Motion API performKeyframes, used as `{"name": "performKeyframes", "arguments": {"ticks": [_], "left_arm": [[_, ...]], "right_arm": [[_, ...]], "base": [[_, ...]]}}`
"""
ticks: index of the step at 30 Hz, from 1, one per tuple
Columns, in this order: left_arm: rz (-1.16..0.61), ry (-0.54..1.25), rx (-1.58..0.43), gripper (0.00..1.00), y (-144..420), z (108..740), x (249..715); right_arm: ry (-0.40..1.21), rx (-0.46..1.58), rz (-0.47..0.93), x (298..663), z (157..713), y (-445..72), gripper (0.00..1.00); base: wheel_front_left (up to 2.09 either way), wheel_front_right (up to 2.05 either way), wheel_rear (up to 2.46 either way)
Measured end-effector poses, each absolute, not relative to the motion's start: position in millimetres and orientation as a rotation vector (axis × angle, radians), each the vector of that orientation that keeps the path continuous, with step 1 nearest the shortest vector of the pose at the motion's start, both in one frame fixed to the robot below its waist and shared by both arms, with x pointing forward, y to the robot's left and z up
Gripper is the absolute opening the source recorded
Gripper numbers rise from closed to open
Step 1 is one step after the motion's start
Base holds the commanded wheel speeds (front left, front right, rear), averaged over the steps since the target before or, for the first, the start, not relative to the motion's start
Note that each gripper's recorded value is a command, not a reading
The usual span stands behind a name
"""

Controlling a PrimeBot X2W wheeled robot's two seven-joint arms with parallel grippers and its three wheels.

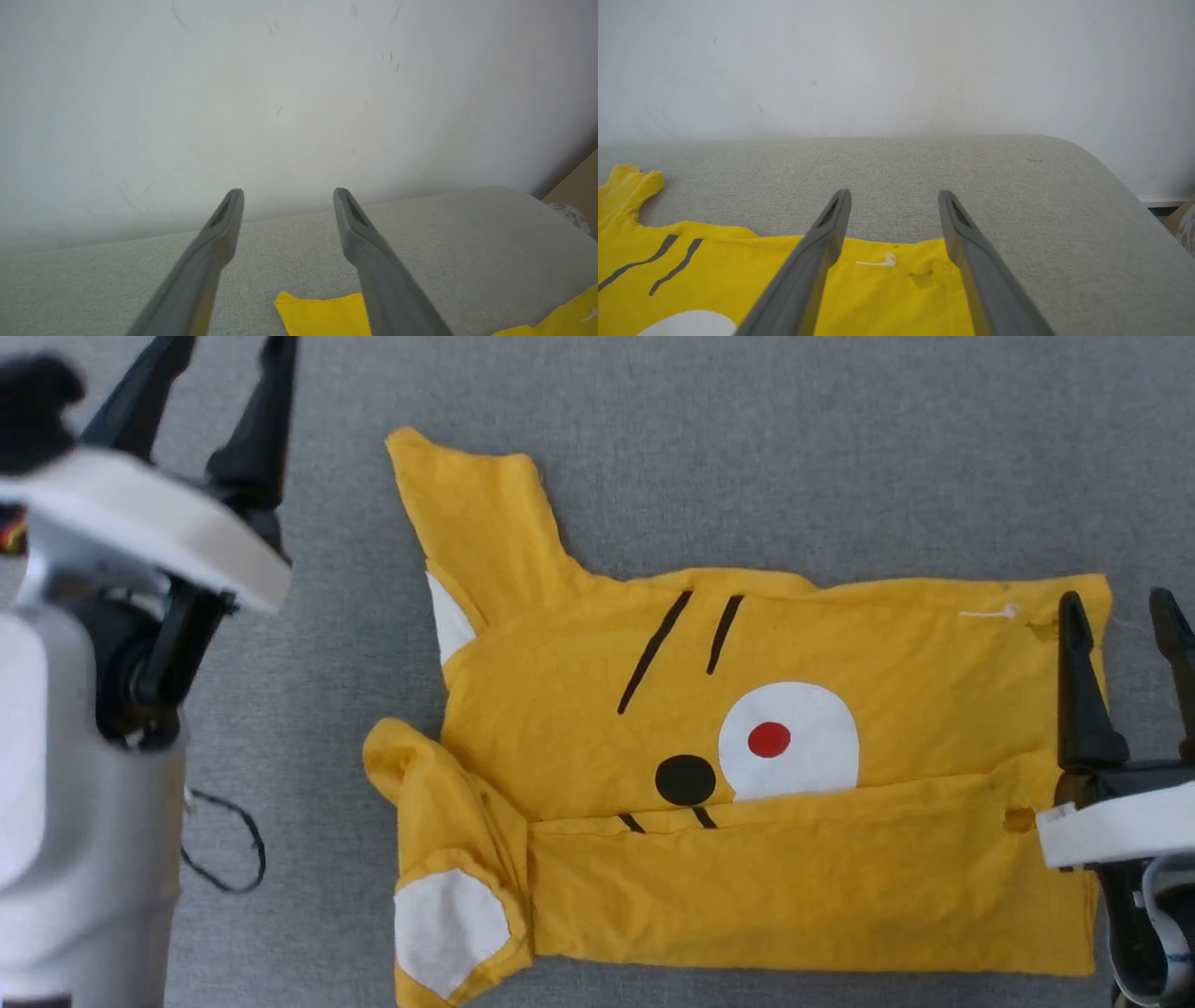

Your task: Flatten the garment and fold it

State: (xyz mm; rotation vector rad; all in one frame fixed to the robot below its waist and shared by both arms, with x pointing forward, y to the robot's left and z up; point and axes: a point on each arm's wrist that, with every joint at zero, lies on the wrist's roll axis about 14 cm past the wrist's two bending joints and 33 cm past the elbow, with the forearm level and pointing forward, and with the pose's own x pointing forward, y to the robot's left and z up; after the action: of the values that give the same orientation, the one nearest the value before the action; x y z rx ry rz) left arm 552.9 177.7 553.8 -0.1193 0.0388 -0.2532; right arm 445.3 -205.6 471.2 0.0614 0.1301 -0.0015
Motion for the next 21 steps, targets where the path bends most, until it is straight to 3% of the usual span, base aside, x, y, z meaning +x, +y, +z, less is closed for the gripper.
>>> {"name": "performKeyframes", "arguments": {"ticks": [6,12,20,21], "left_arm": [[-0.350,0.370,-0.094,1.00,156.2,490.6,587.4],[-0.418,0.694,-0.055,1.00,143.2,422.0,579.8],[-0.436,0.880,-0.064,1.00,136.1,385.5,573.1],[-0.438,0.884,-0.057,0.35,136.5,385.0,573.4]], "right_arm": [[0.195,0.063,-0.006,453.8,437.7,-206.0,1.00],[0.246,0.059,-0.051,446.6,417.5,-221.1,1.00],[0.273,0.055,-0.107,437.3,407.0,-239.9,1.00],[0.274,0.055,-0.111,436.8,406.1,-241.1,1.00]], "base": [[0.00,0.00,0.00],[0.00,0.00,0.00],[0.00,0.00,0.00],[0.00,0.00,0.00]]}}
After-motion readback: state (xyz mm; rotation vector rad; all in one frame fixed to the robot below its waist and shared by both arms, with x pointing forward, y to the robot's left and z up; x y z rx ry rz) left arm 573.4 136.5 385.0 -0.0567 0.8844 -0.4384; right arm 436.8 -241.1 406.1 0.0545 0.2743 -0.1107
